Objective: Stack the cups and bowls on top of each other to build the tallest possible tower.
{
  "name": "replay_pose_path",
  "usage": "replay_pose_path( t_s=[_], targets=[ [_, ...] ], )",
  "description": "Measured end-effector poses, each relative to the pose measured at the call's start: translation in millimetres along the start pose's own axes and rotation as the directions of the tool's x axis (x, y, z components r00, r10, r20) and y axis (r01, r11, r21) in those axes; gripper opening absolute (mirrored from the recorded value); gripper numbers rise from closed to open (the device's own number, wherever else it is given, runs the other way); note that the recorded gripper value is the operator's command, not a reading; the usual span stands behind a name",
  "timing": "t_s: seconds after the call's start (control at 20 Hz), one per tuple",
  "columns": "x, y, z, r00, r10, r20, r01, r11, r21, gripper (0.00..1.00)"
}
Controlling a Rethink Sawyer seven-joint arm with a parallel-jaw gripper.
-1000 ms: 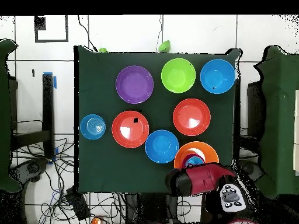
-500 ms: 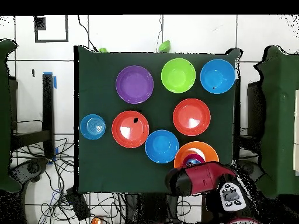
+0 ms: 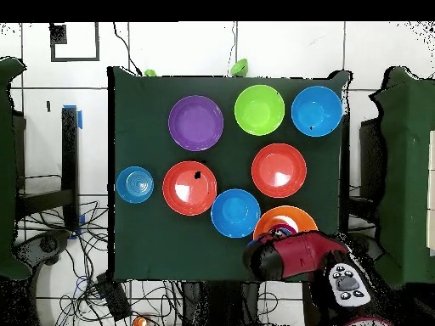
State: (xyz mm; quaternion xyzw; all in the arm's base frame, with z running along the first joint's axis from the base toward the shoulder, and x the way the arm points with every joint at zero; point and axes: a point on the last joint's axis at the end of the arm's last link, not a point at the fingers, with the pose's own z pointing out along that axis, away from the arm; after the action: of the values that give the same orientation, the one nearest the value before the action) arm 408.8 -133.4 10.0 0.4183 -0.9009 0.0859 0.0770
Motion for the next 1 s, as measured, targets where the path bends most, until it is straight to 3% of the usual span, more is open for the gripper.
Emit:
replay_pose_path(
  t_s=[0.2,0.5,0.9,1.0],
  targets=[
    [-8.7,-6.8,-5.7,0.9995,-0.002,0.033,0.001,0.9998,0.021,1.00],
    [-16.3,-20.0,-39.7,0.9974,0.018,0.070,-0.022,0.9978,0.062,1.00],
    [-17.2,-41.5,-90.5,0.9972,0.058,0.047,-0.063,0.9921,0.108,1.00],
    [-17.7,-43.0,-94.2,0.9973,0.058,0.045,-0.063,0.9917,0.112,1.00]
  ],
)
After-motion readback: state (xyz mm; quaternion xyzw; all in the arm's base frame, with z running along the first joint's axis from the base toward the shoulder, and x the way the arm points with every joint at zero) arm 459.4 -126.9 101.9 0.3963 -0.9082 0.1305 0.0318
